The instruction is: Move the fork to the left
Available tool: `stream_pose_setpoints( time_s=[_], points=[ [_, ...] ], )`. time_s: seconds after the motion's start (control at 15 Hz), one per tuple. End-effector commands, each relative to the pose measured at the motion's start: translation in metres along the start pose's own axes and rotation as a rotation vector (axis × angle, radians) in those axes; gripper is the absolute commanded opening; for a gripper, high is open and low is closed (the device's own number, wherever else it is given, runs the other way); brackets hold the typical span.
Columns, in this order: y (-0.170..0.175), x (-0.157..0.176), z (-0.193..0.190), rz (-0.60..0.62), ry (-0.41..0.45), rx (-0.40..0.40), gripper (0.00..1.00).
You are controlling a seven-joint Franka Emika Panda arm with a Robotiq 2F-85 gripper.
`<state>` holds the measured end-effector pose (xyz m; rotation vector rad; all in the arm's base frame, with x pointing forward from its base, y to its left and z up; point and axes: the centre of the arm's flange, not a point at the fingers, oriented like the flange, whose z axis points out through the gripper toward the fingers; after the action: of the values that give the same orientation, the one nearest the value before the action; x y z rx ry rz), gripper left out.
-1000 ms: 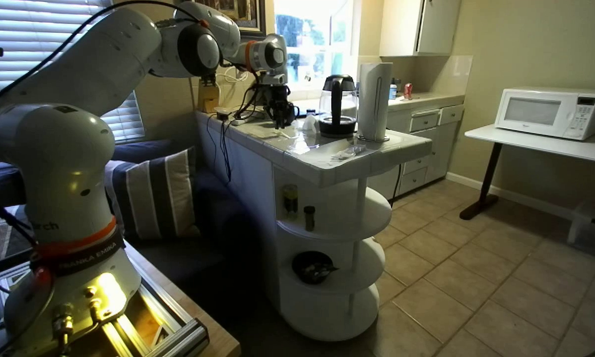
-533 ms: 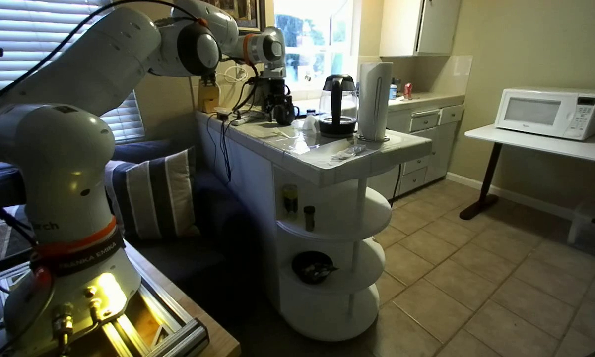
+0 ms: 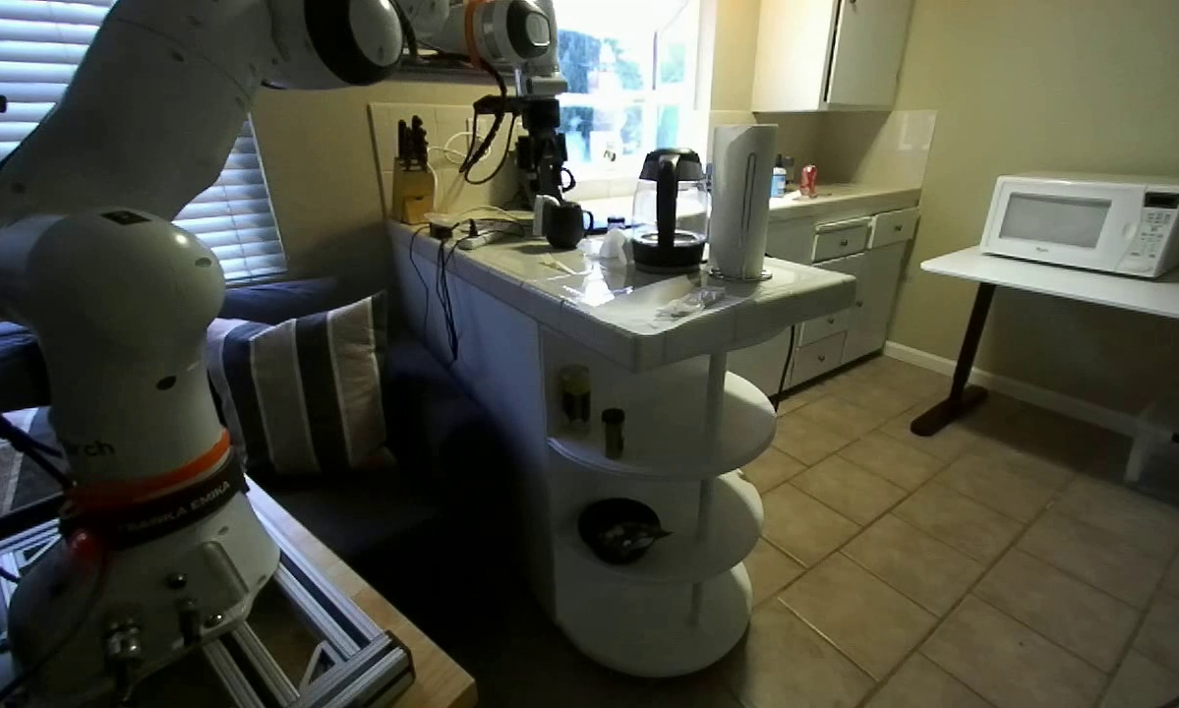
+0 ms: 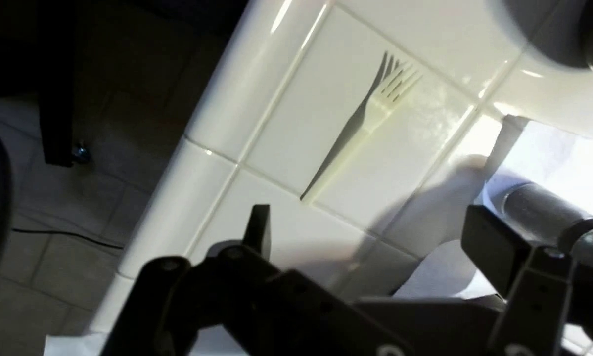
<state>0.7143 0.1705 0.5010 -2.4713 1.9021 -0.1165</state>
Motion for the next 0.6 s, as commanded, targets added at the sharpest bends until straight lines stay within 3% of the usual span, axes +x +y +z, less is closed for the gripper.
stream_pose_setpoints(
  time_s=[0.0, 0.53],
  points=[
    [0.080, 0.022, -0.011, -0.199, -0.036, 0.008, 1.00],
    [0.155, 0.083, -0.037, -0.645, -0.088, -0.020, 1.00]
  ],
)
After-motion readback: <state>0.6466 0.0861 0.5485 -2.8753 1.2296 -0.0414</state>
